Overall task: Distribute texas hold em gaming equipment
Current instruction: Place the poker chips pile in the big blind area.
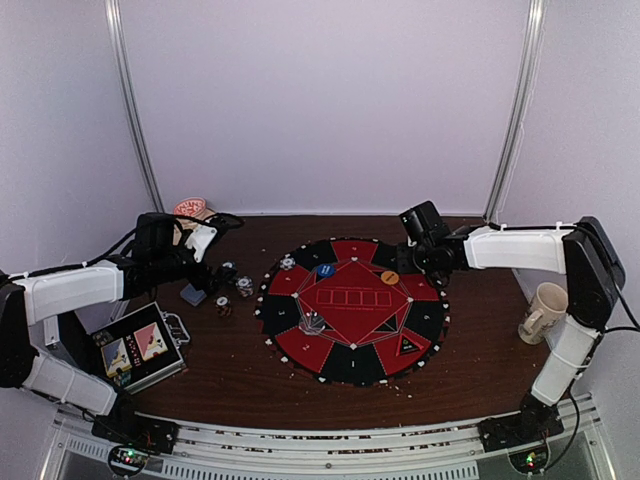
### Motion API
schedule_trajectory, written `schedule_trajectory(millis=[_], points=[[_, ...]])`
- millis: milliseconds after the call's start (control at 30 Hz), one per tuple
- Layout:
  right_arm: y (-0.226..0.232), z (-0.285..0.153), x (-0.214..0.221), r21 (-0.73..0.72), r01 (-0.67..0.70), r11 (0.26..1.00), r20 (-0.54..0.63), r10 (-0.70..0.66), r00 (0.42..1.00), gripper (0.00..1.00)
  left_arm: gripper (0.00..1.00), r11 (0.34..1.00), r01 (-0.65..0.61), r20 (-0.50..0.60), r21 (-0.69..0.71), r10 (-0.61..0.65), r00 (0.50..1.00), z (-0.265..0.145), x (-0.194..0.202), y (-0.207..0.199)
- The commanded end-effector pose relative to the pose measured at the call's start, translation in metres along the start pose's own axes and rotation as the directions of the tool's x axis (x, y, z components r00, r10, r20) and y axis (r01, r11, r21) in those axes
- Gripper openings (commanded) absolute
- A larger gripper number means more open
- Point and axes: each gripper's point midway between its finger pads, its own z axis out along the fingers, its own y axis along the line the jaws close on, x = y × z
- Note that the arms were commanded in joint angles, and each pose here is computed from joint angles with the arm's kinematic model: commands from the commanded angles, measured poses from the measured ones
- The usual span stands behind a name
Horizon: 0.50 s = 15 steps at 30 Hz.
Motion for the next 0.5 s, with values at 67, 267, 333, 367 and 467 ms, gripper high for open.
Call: schedule_trajectory(millis=[67,267,333,367,467], points=[[-0.012,0.005,-0.012,0.012,-0.037,0.999,0.020,0.036,0.999,0.37,0.98,1.000,0.002,0.041,-0.008,-0.002,0.999,-0.001,-0.009,0.002],[-0.018,0.006,-0.013,0.016,-0.050,0.999,0.026,0.049,0.998,0.37,0.98,1.000,0.002,0.042,-0.006,-0.002,0.999,-0.001,-0.009,0.002],[-0.019,0.007,-0.014,0.020,-0.053,0.998,0.026,0.052,0.998,0.37,0.98,1.000,0.002,0.041,-0.003,-0.002,0.999,0.000,-0.009,0.002],[-0.020,0.008,-0.013,0.022,-0.054,0.998,0.026,0.053,0.998,0.37,0.98,1.000,0.003,0.039,-0.002,-0.003,0.999,0.000,-0.008,0.001],[-0.024,0.011,-0.013,0.029,-0.059,0.998,0.024,0.059,0.998,0.37,0.98,1.000,0.002,0.039,0.000,-0.002,0.999,0.001,-0.008,0.001]])
